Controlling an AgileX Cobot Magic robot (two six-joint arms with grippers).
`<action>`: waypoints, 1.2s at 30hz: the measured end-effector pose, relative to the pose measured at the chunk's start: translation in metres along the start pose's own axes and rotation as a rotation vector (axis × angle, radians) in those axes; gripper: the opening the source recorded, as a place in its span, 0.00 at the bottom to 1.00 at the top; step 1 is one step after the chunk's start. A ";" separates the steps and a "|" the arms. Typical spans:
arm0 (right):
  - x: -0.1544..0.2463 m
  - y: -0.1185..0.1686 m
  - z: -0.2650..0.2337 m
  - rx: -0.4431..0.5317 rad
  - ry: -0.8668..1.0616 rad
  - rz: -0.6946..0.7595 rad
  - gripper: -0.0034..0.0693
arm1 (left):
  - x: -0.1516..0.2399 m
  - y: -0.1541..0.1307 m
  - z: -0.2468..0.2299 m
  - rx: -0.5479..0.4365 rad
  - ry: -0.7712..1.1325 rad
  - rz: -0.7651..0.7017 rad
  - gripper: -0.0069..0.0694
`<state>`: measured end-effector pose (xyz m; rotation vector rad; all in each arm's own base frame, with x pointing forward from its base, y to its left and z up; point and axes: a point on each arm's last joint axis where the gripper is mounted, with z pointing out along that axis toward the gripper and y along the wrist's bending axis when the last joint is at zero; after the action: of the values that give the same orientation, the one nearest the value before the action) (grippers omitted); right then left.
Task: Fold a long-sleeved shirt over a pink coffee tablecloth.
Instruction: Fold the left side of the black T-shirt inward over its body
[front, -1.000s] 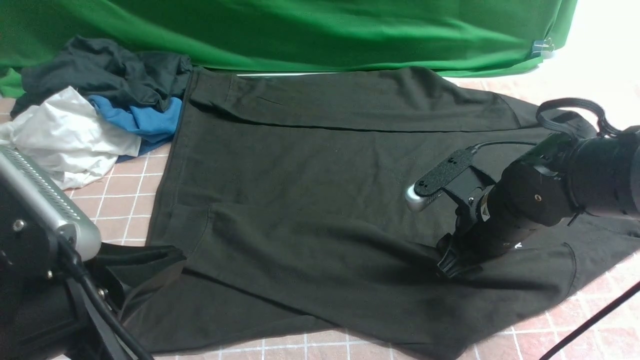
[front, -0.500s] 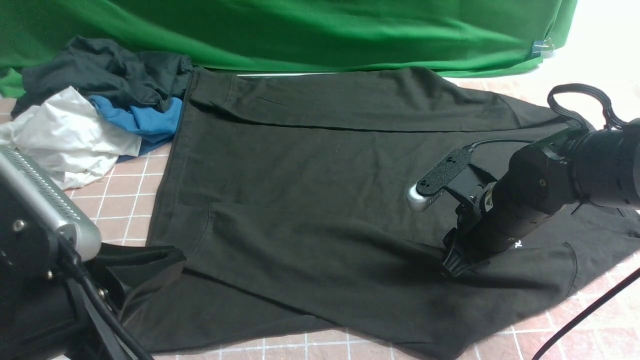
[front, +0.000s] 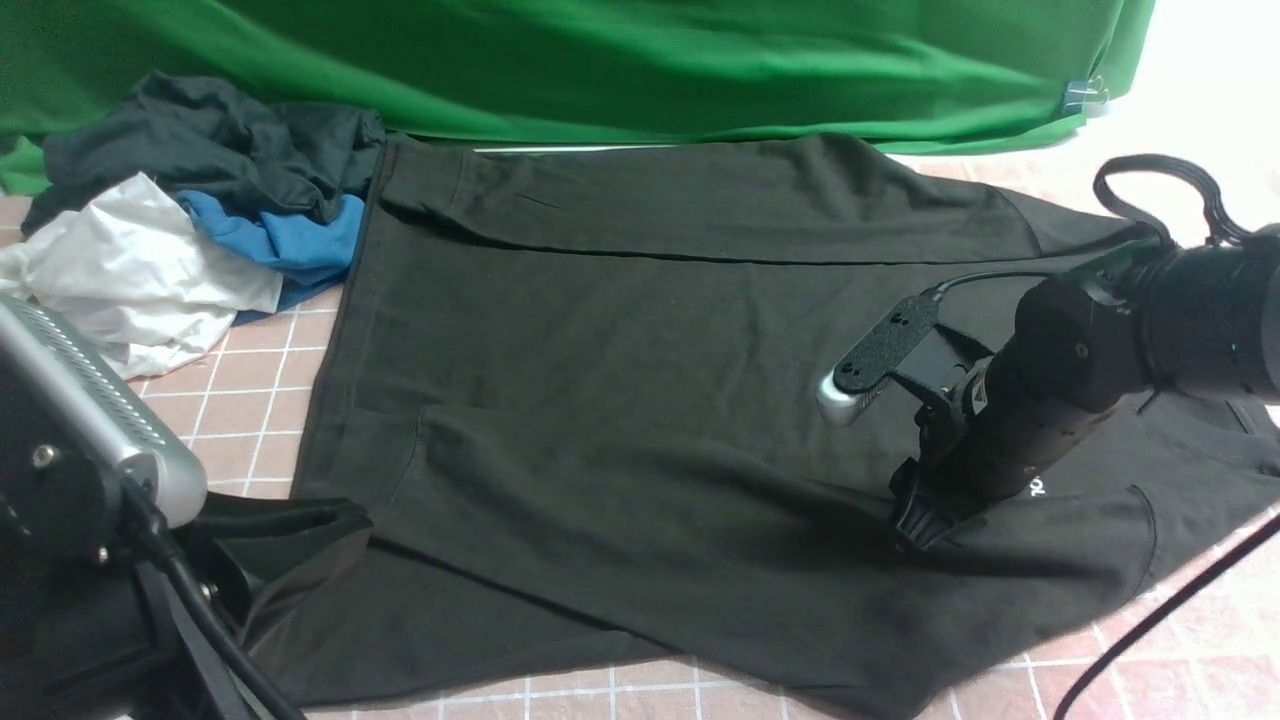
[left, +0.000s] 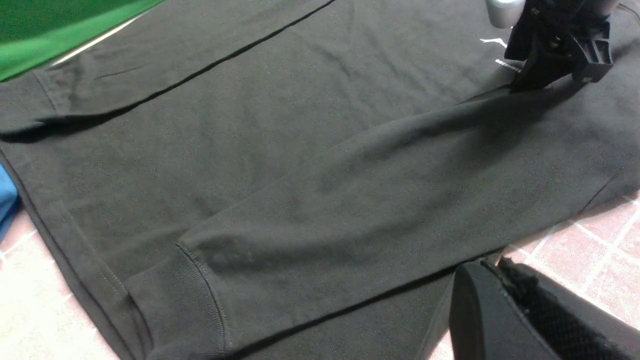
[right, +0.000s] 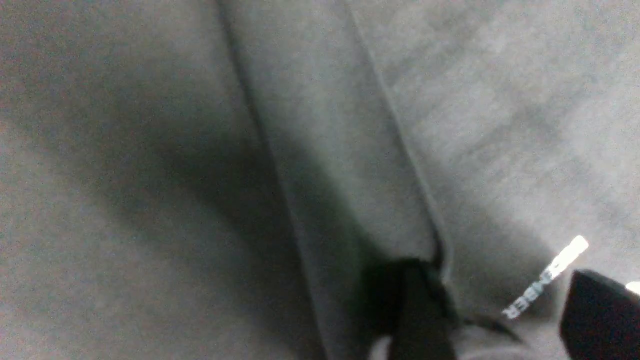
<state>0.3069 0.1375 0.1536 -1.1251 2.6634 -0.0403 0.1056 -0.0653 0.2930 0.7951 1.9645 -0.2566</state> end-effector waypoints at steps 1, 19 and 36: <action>0.000 -0.001 0.000 -0.001 -0.001 0.000 0.60 | 0.000 0.000 0.000 0.001 0.001 0.000 0.11; 0.010 -0.010 0.001 -0.118 0.022 0.052 0.21 | 0.000 -0.001 0.000 0.007 0.003 -0.008 0.11; -0.003 -0.023 -0.018 -0.024 -0.034 0.023 0.10 | 0.001 -0.001 0.000 0.014 0.014 -0.010 0.11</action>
<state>0.3205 0.1223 0.1746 -1.0926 2.6532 0.0147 0.1044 -0.0657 0.2918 0.7975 1.9820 -0.2717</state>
